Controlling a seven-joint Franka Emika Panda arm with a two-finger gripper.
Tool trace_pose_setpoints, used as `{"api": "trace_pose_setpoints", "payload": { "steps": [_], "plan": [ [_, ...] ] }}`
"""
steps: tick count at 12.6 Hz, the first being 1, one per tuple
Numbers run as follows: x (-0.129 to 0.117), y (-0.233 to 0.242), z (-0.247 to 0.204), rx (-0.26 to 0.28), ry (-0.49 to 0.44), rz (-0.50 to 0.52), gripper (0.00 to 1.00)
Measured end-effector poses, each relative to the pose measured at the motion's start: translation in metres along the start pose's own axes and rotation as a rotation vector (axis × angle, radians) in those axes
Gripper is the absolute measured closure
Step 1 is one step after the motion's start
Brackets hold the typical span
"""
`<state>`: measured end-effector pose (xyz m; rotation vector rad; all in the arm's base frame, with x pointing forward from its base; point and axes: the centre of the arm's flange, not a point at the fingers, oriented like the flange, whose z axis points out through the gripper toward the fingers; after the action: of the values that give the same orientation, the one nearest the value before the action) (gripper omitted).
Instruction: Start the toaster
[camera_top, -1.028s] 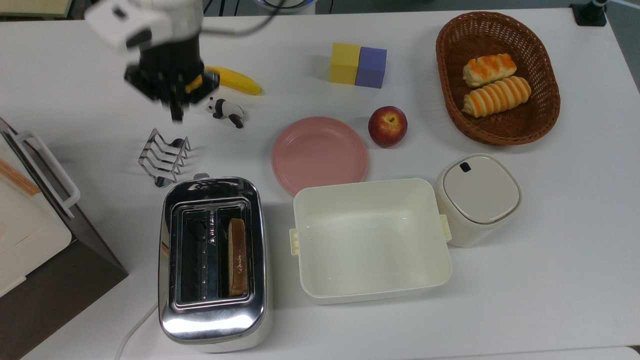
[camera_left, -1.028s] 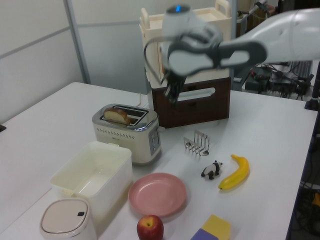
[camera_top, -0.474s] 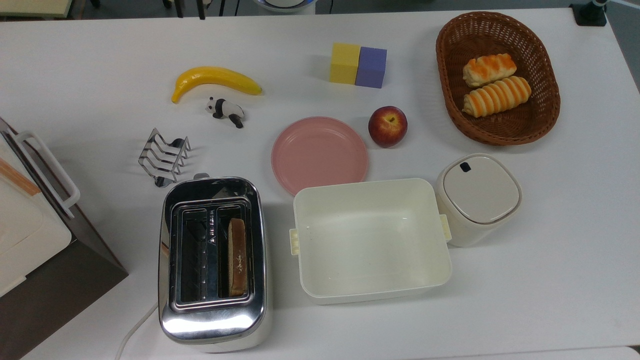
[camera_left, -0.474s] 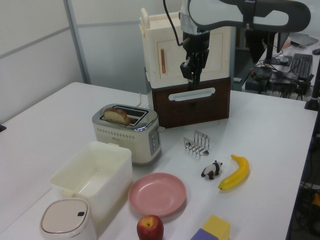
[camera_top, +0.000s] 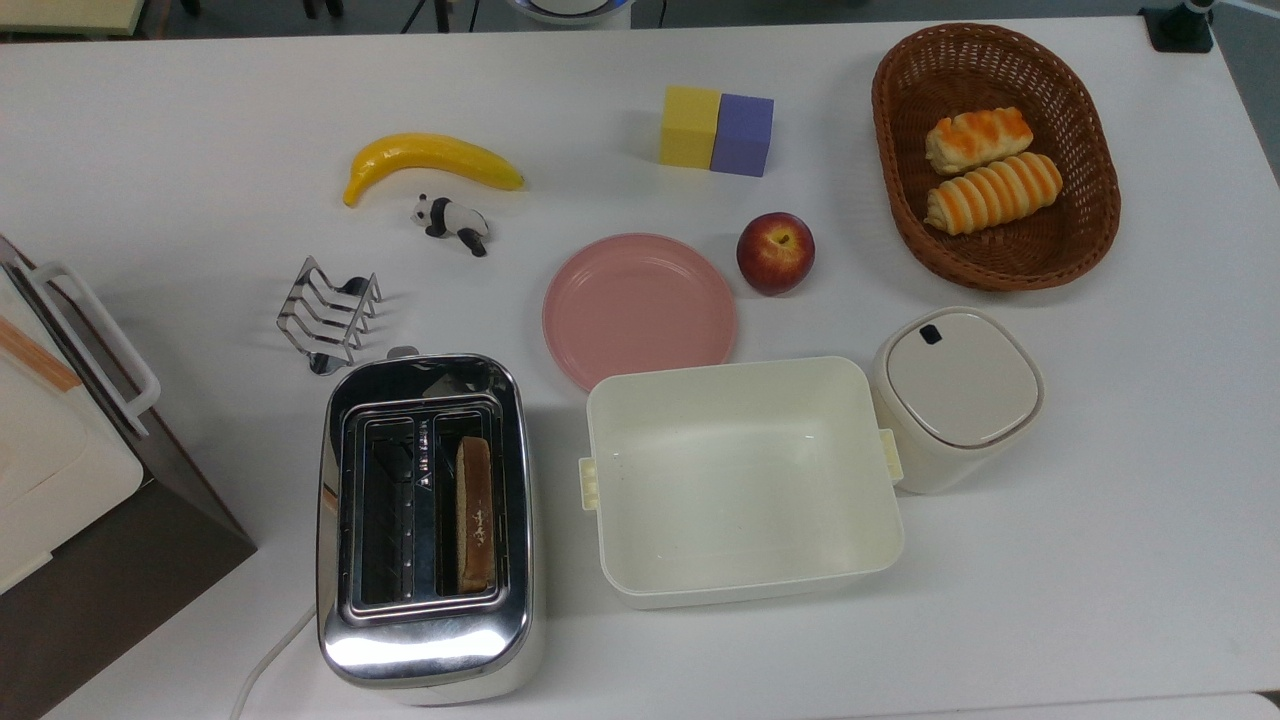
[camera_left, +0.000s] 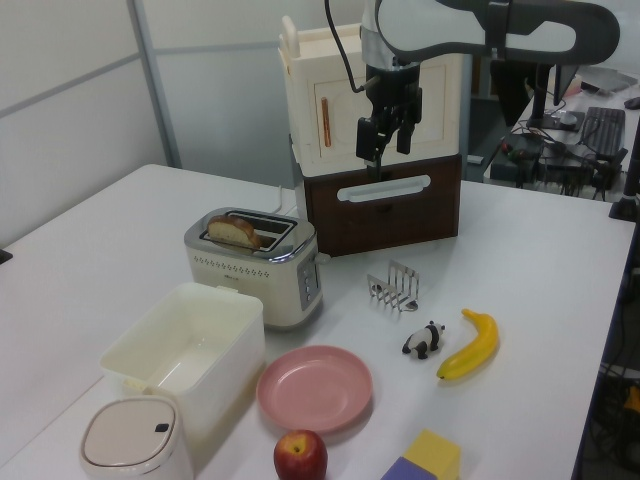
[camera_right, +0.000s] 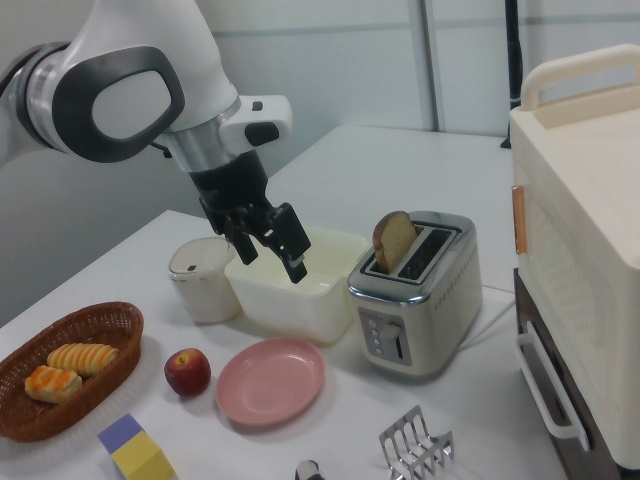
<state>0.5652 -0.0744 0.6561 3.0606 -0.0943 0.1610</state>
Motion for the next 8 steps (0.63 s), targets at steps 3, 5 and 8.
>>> {"api": "trace_pose_setpoints", "payload": {
  "steps": [3,5,8],
  "plan": [
    [0.0,-0.002,0.0,0.009,0.0,-0.002,0.0],
    [0.001,-0.008,0.0,0.025,0.001,-0.008,0.0],
    [0.001,-0.019,0.0,0.031,0.001,-0.026,0.0]
  ]
}}
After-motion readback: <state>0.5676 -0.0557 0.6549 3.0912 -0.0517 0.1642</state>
